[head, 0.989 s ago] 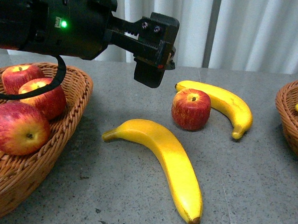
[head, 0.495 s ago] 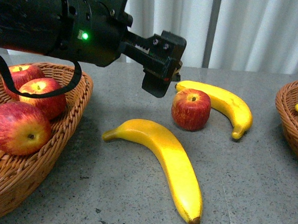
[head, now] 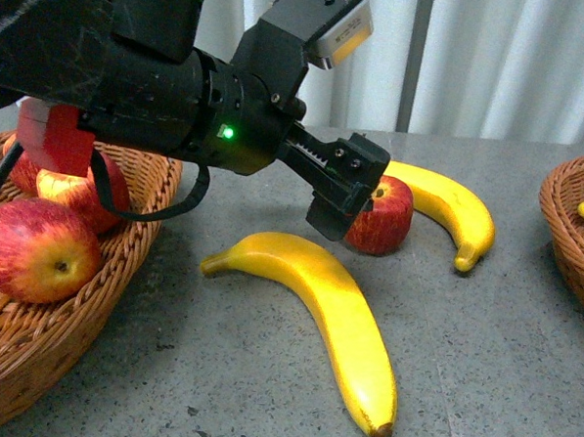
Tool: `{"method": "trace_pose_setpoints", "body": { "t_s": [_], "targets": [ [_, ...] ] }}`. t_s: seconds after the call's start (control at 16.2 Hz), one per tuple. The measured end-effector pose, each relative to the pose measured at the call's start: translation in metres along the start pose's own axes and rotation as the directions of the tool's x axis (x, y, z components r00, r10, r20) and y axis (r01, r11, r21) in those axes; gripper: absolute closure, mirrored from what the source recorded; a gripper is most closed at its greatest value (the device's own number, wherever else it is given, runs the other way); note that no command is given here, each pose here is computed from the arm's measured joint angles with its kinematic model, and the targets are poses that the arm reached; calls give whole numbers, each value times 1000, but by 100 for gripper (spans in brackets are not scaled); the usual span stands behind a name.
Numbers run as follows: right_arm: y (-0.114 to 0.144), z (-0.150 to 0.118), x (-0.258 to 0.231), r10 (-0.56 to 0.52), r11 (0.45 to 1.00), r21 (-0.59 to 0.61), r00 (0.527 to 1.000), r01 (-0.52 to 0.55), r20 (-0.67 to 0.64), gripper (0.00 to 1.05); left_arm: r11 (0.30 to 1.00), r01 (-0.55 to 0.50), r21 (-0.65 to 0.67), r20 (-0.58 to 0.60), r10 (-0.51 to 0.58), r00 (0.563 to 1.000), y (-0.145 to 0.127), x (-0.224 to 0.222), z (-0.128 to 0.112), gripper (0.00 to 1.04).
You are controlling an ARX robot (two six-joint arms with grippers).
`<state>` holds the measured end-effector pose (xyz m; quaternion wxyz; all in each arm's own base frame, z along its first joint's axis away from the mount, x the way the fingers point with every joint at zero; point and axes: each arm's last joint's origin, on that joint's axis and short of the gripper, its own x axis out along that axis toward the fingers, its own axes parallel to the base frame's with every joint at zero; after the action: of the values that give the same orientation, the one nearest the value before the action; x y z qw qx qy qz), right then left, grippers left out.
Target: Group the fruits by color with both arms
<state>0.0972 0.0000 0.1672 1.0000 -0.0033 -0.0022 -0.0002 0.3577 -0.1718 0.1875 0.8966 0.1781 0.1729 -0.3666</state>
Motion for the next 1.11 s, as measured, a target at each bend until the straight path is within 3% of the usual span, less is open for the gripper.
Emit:
{"method": "trace_pose_setpoints", "body": {
  "t_s": [0.31,0.68,0.8,1.11],
  "targets": [
    [0,0,0,0,1000,0,1000,0,0,6,993,99,67,-70,-95,993,-8,59,-14,7],
    [0,0,0,0,1000,0,1000,0,0,6,992,103,77,-69,-98,993,-5,69,-14,7],
    [0,0,0,0,1000,0,1000,0,0,6,991,104,79,-61,-99,993,-4,69,-14,23],
    [0,0,0,0,1000,0,1000,0,0,6,994,77,77,-59,-73,996,-1,66,-16,37]
  ]
}}
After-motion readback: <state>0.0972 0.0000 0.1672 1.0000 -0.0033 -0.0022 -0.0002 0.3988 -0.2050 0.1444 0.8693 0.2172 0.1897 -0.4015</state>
